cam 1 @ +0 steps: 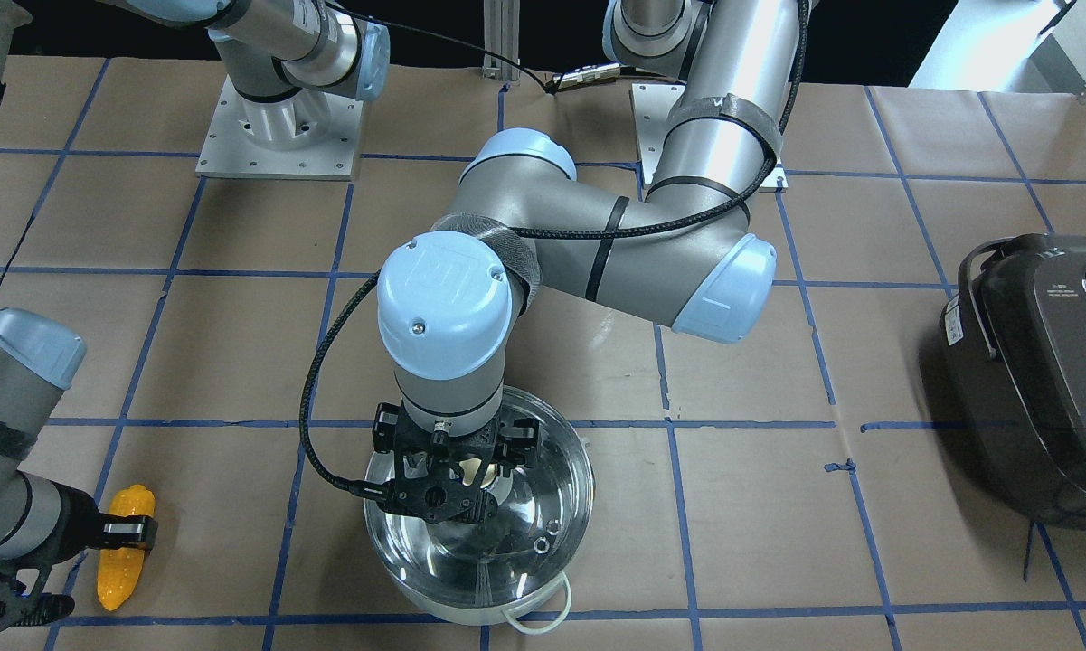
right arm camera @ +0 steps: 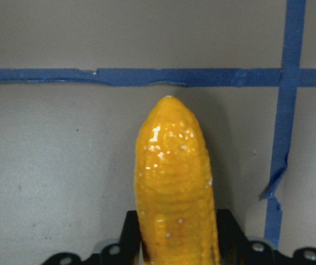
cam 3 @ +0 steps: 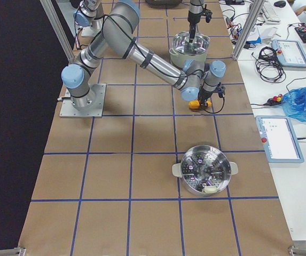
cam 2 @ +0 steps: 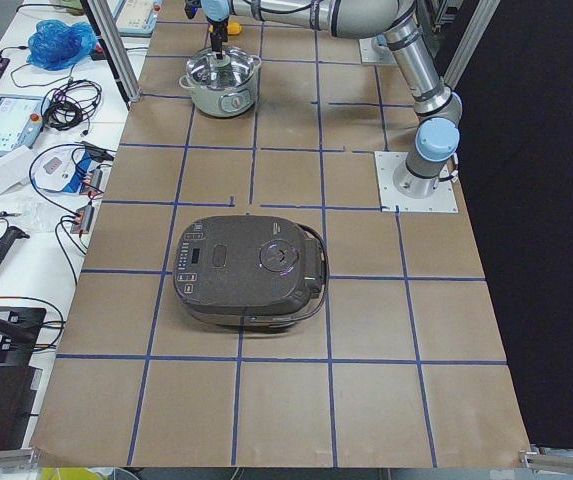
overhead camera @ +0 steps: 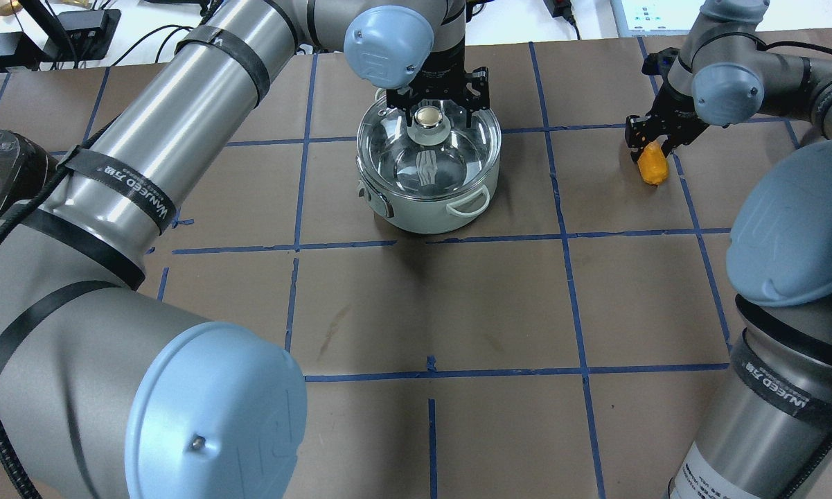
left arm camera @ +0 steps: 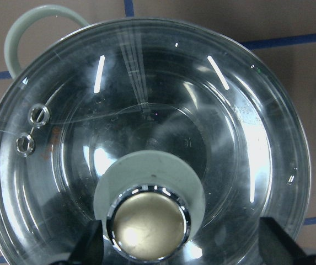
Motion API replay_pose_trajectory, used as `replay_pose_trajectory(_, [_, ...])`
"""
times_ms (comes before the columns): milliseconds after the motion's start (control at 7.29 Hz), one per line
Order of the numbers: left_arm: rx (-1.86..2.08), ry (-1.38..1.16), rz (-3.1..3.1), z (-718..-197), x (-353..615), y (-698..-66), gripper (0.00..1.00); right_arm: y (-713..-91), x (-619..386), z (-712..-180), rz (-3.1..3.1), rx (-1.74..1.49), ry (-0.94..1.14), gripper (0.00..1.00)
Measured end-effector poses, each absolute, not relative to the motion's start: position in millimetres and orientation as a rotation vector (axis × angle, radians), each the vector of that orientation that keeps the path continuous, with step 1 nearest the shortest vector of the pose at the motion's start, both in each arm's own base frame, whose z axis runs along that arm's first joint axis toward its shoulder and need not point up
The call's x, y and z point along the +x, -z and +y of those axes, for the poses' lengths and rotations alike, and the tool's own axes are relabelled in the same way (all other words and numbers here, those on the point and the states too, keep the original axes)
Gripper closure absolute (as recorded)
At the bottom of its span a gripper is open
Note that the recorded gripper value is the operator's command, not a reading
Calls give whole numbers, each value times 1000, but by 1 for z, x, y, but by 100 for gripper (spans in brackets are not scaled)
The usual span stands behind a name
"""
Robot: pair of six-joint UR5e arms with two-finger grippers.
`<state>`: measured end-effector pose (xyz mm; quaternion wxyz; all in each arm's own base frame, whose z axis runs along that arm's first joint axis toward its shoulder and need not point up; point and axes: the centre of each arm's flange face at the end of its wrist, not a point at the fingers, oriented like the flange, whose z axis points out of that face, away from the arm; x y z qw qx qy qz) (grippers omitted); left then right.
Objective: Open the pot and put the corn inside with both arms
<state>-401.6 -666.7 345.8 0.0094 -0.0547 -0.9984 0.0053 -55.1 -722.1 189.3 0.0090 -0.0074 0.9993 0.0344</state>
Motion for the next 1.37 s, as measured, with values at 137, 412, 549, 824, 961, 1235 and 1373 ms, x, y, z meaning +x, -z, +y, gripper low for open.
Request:
replay_pose_trajectory(137, [-193, -18, -3119, -666, -401, -345, 96, -195, -55, -722, 3119, -20, -120, 92])
replay_pose_trajectory(412, [-235, -20, -3122, -666, -401, -344, 98, -241, -53, -715, 3125, -22, -101, 92])
replay_pose_trajectory(549, [-252, -31, -3121, -665, -400, -348, 98, -285, -50, -701, 3125, -22, -103, 92])
replay_pose_trajectory(824, [-264, -78, -3136, -664, -386, -380, 98, -368, -28, -667, 3133, -45, -47, 92])
replay_pose_trajectory(961, [-267, -89, -3141, -665, -358, -409, 98, -392, -6, -654, 3138, -68, -9, 92])
replay_pose_trajectory(1235, [-323, -56, -3148, -684, -254, -443, 98, -411, 56, -644, 3116, -78, 57, 92])
replay_pose_trajectory(1373, [-313, -19, -3151, -695, -204, -435, 98, -412, 95, -647, 3082, -74, 80, 92])
